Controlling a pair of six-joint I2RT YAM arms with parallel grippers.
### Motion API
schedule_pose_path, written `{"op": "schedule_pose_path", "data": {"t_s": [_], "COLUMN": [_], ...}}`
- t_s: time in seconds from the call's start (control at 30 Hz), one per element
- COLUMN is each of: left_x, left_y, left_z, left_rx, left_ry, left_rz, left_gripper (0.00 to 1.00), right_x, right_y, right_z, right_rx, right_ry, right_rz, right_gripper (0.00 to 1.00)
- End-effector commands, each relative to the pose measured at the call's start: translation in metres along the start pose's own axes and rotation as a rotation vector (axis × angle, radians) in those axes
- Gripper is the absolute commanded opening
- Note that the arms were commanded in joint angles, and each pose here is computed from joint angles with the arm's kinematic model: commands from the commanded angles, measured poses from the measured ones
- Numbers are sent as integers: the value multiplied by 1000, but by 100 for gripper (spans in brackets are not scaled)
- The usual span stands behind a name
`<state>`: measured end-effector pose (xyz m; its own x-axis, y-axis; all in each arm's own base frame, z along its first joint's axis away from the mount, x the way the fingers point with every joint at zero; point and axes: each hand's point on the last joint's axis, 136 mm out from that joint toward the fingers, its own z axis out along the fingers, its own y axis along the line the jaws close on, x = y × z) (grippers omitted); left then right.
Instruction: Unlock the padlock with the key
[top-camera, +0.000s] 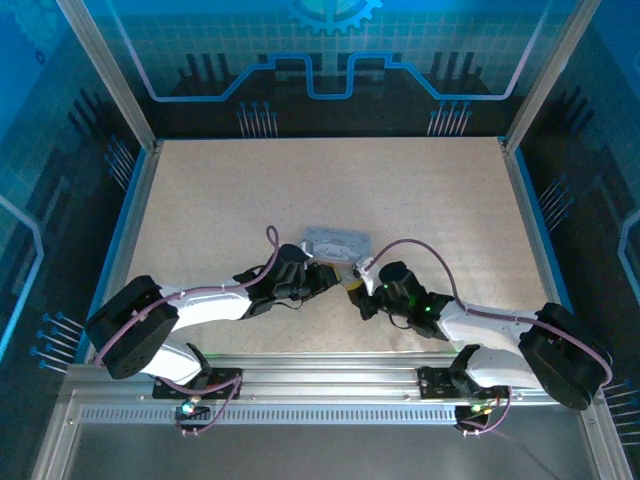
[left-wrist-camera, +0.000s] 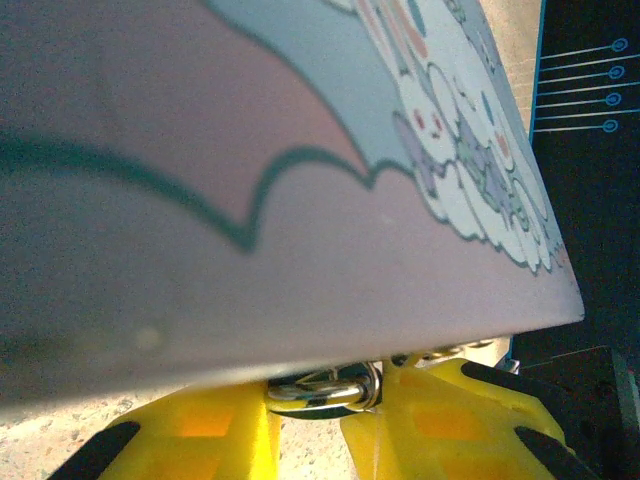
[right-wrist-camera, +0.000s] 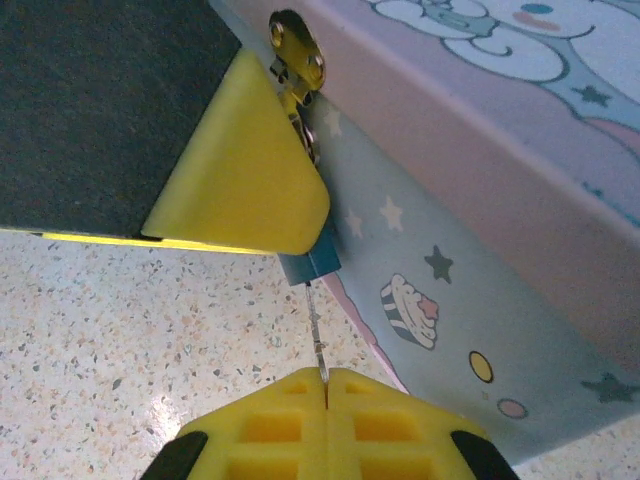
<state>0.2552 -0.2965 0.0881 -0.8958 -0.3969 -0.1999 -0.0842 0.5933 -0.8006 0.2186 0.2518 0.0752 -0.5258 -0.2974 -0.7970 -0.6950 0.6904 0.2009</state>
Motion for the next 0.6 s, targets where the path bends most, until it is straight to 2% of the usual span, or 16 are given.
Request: {"op": "schedule_pose_path", "data": {"t_s": [0.0,0.57], "left_x": [-7,-6], "left_y": [-23,-21], "left_z": [-8,-8], "left_rx": [77,76], "left_ry": [-16,-15], "left_rz": [15,12], "left_gripper": [25,25], "right_x": [-20,-30], "right_y": [10,10], "right_z": [1,6], "right_rx": [-32,-28], "right_ry": [-55,-83], "right_rz": [-35,-41], "right_gripper": [6,6]}}
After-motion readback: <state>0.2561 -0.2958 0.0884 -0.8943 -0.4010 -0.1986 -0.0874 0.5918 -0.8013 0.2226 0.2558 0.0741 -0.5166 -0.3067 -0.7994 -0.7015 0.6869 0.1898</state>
